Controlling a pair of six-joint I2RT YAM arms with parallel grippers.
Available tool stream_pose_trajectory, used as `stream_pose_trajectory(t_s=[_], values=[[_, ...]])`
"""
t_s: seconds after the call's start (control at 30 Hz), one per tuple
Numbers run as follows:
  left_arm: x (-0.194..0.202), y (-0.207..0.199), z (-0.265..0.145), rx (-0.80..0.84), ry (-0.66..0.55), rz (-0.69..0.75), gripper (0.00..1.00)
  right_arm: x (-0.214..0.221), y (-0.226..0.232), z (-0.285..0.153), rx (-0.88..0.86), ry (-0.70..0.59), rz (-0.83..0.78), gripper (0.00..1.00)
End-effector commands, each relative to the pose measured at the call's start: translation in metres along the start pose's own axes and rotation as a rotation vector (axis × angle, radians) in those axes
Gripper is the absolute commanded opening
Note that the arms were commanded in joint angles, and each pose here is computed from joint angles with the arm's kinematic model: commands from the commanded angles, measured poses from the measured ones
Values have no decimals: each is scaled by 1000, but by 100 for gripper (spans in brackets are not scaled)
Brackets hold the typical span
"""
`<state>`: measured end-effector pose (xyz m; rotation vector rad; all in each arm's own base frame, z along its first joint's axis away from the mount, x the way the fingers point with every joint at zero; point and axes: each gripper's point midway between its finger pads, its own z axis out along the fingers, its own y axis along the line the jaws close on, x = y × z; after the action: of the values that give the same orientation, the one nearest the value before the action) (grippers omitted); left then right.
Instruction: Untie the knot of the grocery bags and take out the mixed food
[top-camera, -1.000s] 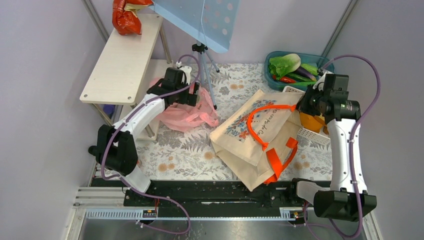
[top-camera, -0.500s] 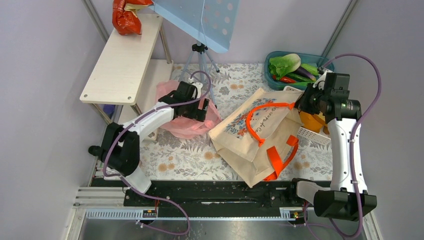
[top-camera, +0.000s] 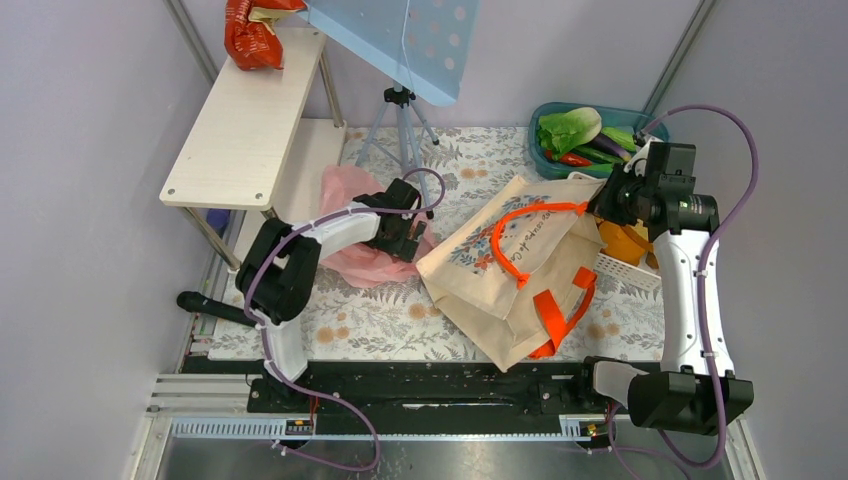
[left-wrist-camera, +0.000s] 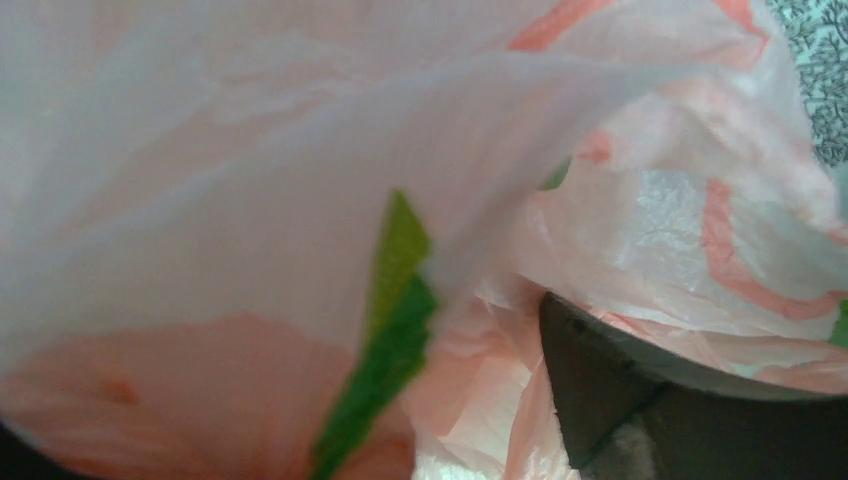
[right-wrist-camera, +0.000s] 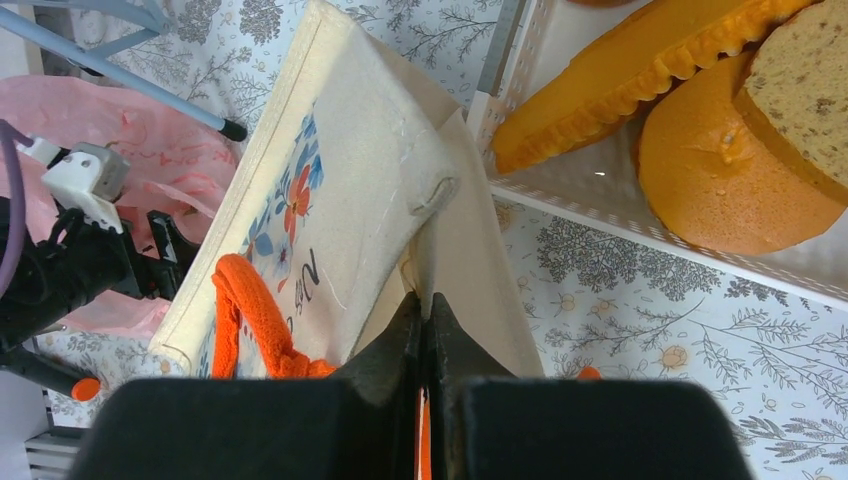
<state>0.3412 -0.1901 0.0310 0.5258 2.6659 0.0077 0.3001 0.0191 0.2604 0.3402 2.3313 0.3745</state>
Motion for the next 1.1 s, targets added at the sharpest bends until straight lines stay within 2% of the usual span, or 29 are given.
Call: stream_pose_trajectory(t_s=[0.0,0.1,0.13,0.2,0.23,0.33,0.5,0.57,0.73,0.87,1.07], values=[[-14,4,-2,-43,-23,-19,75,-28,17,-8,-50,-105,-17,0],[-8,-2,4,-16,2,-20,49,-29,20,-8,-55,-109,-24,0],[-9,-3,4,-11,2,-20,38,-29,22,-8,-53,-110,-28,0],[-11,-3,2,-7,-6,-25,7,-31,24,-11,-44,-124,-45,0],[-13,-4,-2,4,-16,-26,2,-33,25,-12,-35,-128,-53,0],[-36,-10,-35,55,-104,-53,0,-35,30,-17,23,-118,-119,0],[-88,-5,-136,122,-382,-96,0,-43,46,-10,76,-110,-192,0],[-96,-3,-174,152,-468,-82,0,-46,49,-5,101,-115,-201,0],[-88,9,-238,155,-553,-22,0,-57,59,17,177,-148,-213,0],[-79,27,-272,104,-630,-63,0,-68,69,41,224,-186,-192,0],[-76,22,-335,213,-806,-81,0,-68,121,73,96,-214,-157,0]])
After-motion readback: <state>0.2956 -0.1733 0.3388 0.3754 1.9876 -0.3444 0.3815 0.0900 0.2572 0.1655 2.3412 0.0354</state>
